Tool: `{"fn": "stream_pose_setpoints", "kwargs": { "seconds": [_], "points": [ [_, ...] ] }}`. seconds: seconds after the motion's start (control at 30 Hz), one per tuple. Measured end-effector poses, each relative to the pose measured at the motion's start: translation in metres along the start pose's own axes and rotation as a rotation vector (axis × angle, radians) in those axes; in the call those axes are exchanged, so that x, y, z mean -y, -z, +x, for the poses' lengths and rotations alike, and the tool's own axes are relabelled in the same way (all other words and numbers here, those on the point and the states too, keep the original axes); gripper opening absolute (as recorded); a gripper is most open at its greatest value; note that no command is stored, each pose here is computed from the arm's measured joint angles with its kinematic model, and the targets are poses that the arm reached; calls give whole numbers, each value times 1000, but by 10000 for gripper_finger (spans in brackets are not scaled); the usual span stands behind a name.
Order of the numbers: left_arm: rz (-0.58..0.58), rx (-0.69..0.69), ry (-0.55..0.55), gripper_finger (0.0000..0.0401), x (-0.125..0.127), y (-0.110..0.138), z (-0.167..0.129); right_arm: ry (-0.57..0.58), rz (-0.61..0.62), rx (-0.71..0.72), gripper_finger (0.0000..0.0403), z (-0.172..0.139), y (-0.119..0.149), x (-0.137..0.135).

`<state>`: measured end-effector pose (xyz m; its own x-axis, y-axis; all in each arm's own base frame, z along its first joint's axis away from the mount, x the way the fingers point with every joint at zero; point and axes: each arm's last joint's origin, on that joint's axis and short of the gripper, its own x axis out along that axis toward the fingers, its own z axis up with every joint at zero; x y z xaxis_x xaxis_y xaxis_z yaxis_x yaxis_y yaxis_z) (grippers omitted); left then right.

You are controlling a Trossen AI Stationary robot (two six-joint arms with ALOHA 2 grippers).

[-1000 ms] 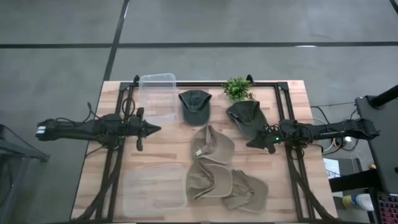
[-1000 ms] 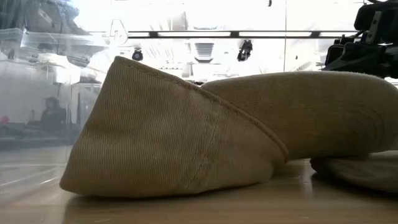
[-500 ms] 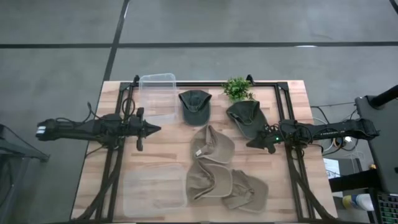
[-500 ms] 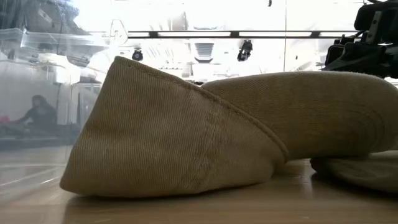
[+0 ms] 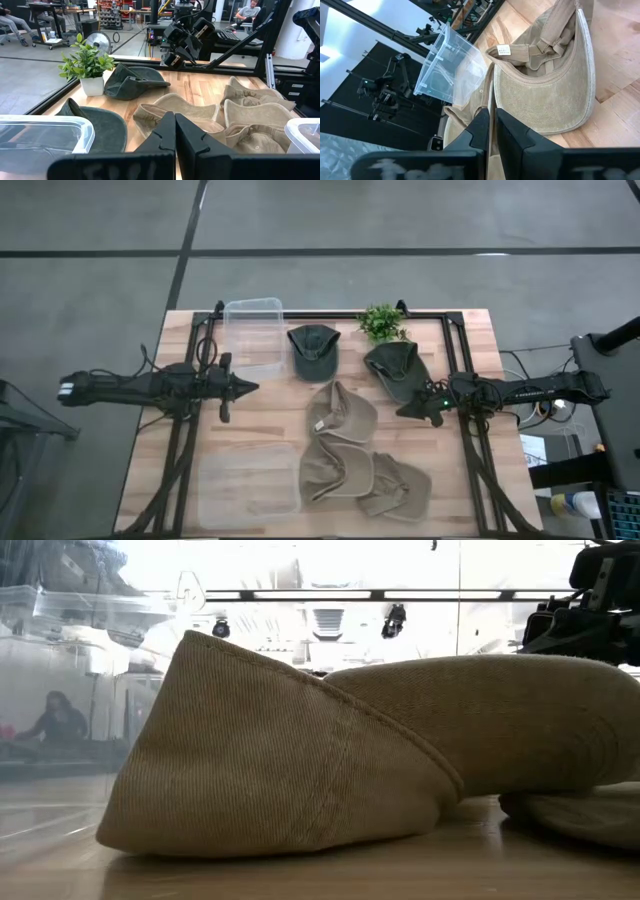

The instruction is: Pick & Place hat

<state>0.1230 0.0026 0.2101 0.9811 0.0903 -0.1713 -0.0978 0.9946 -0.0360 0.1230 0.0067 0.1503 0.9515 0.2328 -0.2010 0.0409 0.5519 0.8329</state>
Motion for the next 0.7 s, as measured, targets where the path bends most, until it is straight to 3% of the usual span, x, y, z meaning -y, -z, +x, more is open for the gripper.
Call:
{"fn": "stream_pose_setpoints", "kwargs": {
  "seconds": [0.3,0.53,0.7],
  "points": [
    [0,0,0,0,0,0,0,2,-1,3,27,0,0,0],
    [0,0,0,0,0,0,0,88,82,153,27,0,-5,2],
    [0,-1,0,0,0,0,0,135,-15,205,27,-1,-6,3]
  ]
}}
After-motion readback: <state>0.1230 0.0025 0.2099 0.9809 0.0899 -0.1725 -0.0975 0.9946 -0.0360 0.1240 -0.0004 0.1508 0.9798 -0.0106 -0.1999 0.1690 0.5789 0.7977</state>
